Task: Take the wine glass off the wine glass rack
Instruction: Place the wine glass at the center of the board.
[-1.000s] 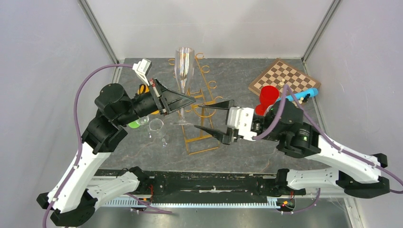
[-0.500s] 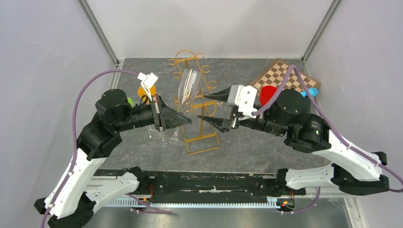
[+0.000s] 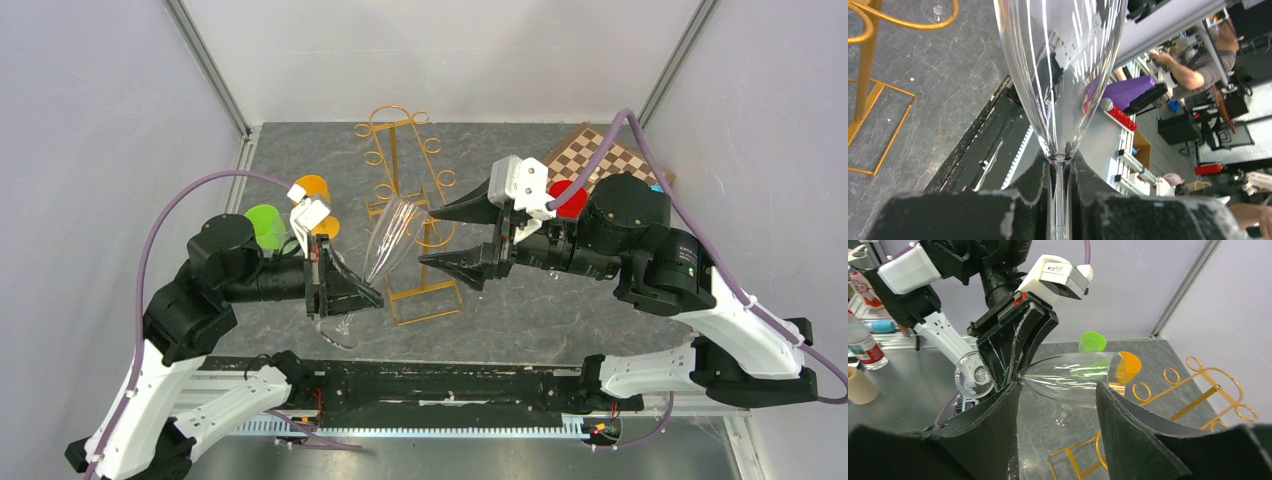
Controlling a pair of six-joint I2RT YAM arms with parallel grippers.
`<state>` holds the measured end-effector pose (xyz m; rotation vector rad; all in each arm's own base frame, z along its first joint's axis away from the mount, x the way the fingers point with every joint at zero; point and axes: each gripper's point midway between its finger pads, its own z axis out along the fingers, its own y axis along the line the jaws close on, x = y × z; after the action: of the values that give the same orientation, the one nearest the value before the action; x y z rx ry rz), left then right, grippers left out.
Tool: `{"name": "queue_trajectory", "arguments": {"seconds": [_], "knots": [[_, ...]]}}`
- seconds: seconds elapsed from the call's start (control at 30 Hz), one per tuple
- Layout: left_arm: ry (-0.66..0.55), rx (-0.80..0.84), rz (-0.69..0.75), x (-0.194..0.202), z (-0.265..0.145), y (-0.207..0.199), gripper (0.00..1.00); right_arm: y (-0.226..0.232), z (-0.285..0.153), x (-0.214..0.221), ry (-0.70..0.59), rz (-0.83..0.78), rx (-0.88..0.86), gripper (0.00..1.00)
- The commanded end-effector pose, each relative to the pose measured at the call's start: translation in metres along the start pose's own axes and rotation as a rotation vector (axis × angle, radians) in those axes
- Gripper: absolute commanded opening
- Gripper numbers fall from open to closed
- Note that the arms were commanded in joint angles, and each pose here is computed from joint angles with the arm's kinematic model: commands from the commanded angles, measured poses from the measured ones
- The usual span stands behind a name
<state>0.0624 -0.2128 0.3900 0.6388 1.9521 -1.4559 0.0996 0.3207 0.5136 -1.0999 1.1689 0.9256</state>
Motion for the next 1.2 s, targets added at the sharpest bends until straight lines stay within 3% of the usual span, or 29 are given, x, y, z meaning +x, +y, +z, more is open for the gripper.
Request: {"name": "queue_trajectory", "arguments": {"seconds": [0.0,0.33,1.17], "knots": [[0.053,0.089,0.136,0.018,-0.006,-0.007,0.02,0.016,-0.004,-0.010,-0.004,0.067,-0.078,0.61],[0.108,0.149,0.249,0.048,-0.026,-0.014,0.02,0.045,-0.007,0.001,0.034,0.098,-0.231,0.61],[0.176,0.206,0.281,0.078,-0.032,-0.009,0.02,0.076,0.009,0.043,0.139,0.166,-0.394,0.58]]}}
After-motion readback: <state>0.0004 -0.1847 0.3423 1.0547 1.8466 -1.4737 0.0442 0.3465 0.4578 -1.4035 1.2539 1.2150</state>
